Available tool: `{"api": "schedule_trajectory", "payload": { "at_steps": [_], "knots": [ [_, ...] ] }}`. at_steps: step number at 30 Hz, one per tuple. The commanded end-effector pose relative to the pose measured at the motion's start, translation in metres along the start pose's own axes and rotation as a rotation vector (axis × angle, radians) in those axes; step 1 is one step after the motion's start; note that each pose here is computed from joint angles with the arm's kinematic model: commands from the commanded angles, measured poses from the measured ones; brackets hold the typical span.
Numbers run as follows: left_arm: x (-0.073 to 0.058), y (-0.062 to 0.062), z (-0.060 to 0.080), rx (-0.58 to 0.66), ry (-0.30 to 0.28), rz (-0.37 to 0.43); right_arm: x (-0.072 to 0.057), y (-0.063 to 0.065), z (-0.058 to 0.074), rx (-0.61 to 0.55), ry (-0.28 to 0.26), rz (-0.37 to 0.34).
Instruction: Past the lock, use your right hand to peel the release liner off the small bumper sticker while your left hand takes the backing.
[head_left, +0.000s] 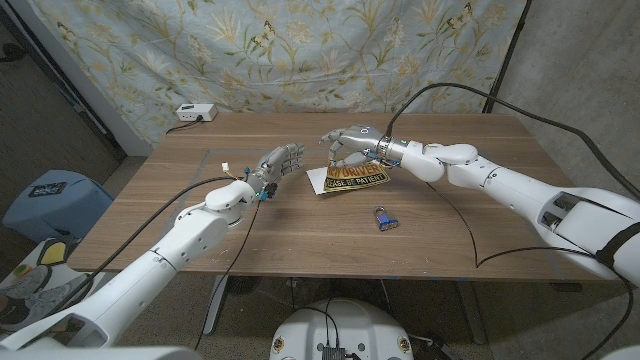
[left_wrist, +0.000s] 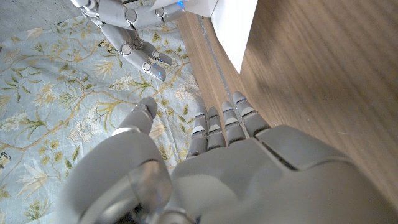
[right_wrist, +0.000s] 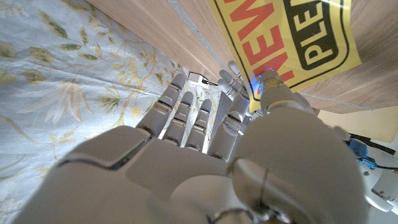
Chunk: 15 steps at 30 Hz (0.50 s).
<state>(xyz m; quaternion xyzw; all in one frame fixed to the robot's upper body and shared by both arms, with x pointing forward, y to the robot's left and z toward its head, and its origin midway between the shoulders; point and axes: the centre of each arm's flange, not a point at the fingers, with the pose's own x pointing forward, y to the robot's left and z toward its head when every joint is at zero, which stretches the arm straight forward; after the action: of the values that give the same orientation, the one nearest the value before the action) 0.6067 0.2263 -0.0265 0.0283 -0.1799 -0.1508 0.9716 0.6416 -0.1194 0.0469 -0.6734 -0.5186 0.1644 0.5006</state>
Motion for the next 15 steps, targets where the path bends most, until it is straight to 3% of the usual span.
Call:
{"api": "schedule_trajectory", "payload": {
  "at_steps": [1,15],
  "knots": [
    [-0.0013,-0.0013,0.0012,-0.07,0.04,-0.02,-0.0065,-0.006,-0.0071,-0.02,0.025,-0.005],
    [0.0004,0.0055,0.0019,-0.128,0.067,-0.017,-0.0086,-0.0123,-0.0109,-0.037,0.05,-0.014]
  ]
}}
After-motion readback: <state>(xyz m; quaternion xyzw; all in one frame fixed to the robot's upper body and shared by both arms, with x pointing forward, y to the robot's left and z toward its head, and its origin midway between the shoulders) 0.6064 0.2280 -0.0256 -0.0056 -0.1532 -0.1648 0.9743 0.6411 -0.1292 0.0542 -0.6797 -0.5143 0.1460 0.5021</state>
